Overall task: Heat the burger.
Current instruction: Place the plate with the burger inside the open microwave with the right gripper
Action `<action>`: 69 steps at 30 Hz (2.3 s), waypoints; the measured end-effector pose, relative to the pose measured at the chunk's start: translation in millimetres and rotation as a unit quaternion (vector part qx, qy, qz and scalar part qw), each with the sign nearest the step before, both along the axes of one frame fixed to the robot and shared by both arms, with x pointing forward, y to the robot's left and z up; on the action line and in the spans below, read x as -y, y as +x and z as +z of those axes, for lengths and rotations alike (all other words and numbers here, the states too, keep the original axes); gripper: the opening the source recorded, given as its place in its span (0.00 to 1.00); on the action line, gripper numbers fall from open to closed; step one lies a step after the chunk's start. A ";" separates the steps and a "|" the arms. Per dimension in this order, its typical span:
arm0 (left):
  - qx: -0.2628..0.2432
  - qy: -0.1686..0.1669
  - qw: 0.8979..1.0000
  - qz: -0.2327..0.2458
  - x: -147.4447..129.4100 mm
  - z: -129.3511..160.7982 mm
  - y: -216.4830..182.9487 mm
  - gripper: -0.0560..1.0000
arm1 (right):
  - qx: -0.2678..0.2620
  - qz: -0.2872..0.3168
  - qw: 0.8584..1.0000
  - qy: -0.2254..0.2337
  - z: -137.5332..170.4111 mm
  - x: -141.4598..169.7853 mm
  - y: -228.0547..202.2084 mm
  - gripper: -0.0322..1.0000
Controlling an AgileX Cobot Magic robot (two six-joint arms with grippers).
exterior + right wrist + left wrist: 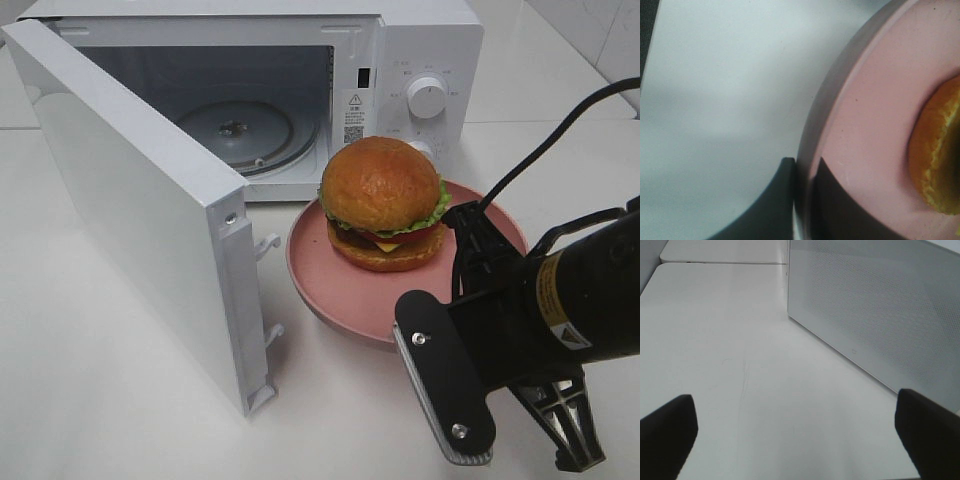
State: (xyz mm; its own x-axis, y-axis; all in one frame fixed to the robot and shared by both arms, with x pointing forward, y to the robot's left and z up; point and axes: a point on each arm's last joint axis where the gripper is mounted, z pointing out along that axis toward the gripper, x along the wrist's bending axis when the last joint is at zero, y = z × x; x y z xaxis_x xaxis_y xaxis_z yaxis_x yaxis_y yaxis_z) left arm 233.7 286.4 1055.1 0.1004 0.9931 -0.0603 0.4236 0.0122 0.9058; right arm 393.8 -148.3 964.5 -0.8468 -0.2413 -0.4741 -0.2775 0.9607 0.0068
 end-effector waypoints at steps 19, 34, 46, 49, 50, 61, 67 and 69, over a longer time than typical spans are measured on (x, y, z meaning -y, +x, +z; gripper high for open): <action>0.000 0.000 1.000 0.000 0.0 0.0 0.0 1.00 | -0.054 0.081 0.995 -0.004 -1.8 21.9 17.6 0.08; 0.000 0.000 1.000 0.000 0.0 -0.3 0.1 1.00 | -0.031 0.125 0.992 0.017 20.3 23.6 40.4 0.08; 0.000 0.000 1.000 0.000 0.0 -0.3 0.1 1.00 | -0.046 0.127 0.991 0.007 18.5 18.2 49.4 0.08; 0.000 0.000 1.000 0.000 0.0 -0.3 0.1 1.00 | -0.051 0.127 0.991 0.006 19.1 14.5 55.1 0.08; 0.000 0.000 1.000 0.000 0.0 -0.3 0.1 1.00 | -0.052 0.128 0.990 0.006 20.1 11.5 58.7 0.08; 0.000 0.000 1.000 0.000 0.0 -0.3 0.1 1.00 | -0.050 0.148 0.988 0.007 21.1 -11.4 75.2 0.08; 0.000 0.000 1.000 0.000 0.0 -0.3 0.1 1.00 | -0.054 0.145 0.988 0.011 19.6 -19.8 86.4 0.08; 0.000 0.000 1.000 0.000 0.0 -0.3 0.1 1.00 | -0.053 0.142 0.988 0.016 20.8 -24.8 92.9 0.08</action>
